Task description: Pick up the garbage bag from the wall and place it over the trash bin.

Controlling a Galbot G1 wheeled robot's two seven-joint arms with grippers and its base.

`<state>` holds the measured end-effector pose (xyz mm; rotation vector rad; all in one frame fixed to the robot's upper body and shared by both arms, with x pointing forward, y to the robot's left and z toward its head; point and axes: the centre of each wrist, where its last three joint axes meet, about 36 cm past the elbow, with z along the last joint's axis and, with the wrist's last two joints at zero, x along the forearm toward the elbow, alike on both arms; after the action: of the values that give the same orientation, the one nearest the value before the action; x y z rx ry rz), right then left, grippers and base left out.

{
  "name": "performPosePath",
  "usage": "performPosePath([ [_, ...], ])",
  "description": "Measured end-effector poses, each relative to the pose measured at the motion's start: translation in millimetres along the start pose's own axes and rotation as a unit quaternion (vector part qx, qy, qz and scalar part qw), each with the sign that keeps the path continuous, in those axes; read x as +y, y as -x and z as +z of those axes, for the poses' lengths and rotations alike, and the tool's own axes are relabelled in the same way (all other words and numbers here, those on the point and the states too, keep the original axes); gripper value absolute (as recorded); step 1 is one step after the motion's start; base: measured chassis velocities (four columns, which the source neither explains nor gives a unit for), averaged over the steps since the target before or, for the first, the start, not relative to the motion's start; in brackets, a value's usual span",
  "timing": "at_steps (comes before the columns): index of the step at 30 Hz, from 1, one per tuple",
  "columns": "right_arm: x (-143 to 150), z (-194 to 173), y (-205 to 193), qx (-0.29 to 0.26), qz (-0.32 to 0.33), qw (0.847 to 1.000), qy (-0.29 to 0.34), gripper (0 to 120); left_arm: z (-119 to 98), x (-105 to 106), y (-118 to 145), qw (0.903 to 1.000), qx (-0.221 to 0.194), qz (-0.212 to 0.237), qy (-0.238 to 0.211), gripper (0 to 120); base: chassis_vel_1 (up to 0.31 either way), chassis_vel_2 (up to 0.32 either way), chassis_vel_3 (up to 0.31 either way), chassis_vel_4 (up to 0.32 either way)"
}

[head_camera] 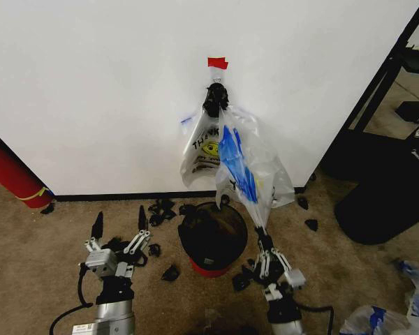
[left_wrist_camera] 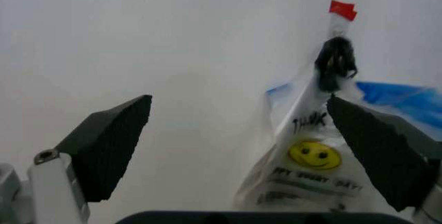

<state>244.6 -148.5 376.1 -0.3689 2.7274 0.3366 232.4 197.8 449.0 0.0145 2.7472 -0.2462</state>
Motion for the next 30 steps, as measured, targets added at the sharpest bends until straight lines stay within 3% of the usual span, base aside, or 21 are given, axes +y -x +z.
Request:
performPosePath([
  [4, -3, 2, 14, 0.007, -0.019, 1.0, -0.005, 0, -29, 2, 19, 0.9976, 0.04, 0.028, -0.049, 100, 0.0, 0.0, 0.0, 0.0],
  [8, -4, 7, 23, 0.017, -0.031, 0.999, -0.009, 0, -63, 5, 52, 0.9819, 0.118, 0.096, -0.114, 100, 0.0, 0.0, 0.0, 0.0],
  [9, -4, 7, 23, 0.017, -0.031, 0.999, -0.009, 0, -63, 5, 52, 0.9819, 0.118, 0.096, -0.114, 100, 0.0, 0.0, 0.0, 0.0],
  [12, -5, 9, 35, 0.018, -0.032, 0.999, -0.01, 0, -79, 1, 81, 0.9663, 0.162, 0.137, -0.147, 100, 0.0, 0.0, 0.0, 0.0],
  [15, -7, 10, 43, 0.021, -0.034, 0.999, -0.013, 0, -94, -14, 119, 0.9441, 0.214, 0.17, -0.185, 100, 0.0, 0.0, 0.0, 0.0],
  [17, -7, 11, 44, 0.023, -0.034, 0.999, -0.014, 0, -95, -20, 130, 0.939, 0.223, 0.177, -0.193, 100, 0.0, 0.0, 0.0, 0.0],
  [21, -12, 14, 42, 0.028, -0.035, 0.999, -0.021, 0, -85, -45, 181, 0.9279, 0.254, 0.185, -0.2, 100, 0.0, 0.0, 0.0, 0.0],
  [25, -13, 13, 41, 0.03, -0.033, 0.999, -0.023, 0, -69, -57, 204, 0.9262, 0.272, 0.181, -0.188, 100, 0.0, 0.0, 0.0, 0.0],
  [30, -13, 10, 39, 0.027, -0.031, 0.999, -0.021, 0, -54, -78, 231, 0.9285, 0.32, 0.132, -0.134, 98, 0.0, 0.0, 0.0, 0.0],
])
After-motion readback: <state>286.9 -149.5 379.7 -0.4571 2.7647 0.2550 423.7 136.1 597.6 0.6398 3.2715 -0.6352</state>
